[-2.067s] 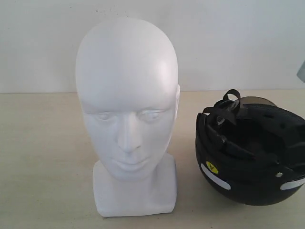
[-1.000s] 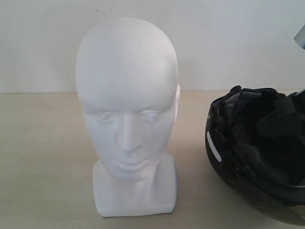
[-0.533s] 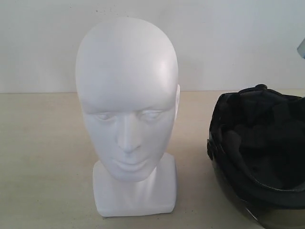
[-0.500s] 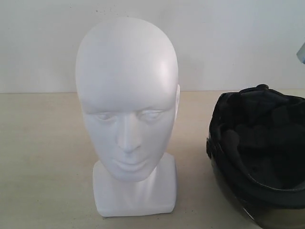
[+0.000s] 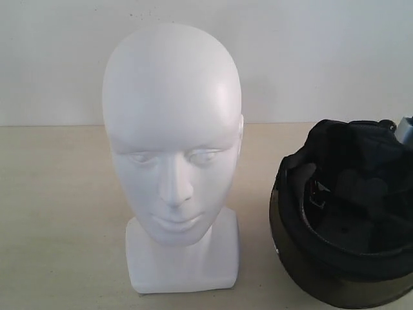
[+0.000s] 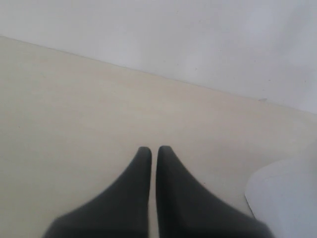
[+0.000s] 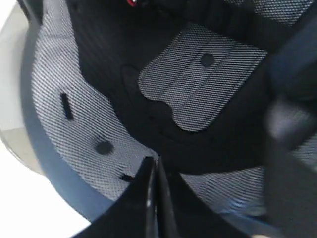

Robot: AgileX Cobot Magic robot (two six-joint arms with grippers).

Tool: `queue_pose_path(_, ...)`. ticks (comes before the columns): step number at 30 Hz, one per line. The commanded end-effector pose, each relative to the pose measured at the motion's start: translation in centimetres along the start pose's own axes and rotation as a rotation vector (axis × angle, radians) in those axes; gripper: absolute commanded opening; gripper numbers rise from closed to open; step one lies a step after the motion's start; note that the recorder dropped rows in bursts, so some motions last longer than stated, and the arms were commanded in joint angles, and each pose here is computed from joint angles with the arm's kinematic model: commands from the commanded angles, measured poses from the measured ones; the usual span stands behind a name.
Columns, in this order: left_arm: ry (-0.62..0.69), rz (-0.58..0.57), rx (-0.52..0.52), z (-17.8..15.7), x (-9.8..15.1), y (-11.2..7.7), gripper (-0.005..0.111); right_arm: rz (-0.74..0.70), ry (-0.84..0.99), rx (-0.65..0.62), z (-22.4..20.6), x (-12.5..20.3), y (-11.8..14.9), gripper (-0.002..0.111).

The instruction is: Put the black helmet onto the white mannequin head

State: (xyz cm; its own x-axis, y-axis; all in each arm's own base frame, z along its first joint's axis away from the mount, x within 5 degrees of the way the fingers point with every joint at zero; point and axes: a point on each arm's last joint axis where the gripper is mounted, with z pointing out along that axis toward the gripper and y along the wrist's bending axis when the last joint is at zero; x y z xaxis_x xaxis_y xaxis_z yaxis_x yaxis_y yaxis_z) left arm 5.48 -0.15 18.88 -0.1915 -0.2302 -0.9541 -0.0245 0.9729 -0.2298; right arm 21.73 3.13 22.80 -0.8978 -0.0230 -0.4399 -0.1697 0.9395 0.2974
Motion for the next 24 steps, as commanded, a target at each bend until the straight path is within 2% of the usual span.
queue_pose_path(1, 0.0, 0.004, 0.009, 0.0, 0.1, 0.0, 0.004, -0.001, 0.04, 0.092, 0.0, 0.4, -0.9, 0.0)
queue_pose_path(5, 0.0, 0.004, 0.009, 0.0, 0.1, 0.0, 0.004, 0.016, 0.052, 0.166, -0.1, 0.5, -1.5, 0.0)
queue_pose_path(14, 0.0, 0.004, 0.009, 0.0, 0.1, 0.0, 0.004, 0.019, 0.033, 0.165, 0.0, 0.4, -1.5, 0.0)
queue_pose_path(24, 0.0, 0.004, 0.009, 0.0, 0.1, 0.0, 0.004, -0.074, 0.003, 0.195, -0.7, -0.7, -1.6, 0.0)
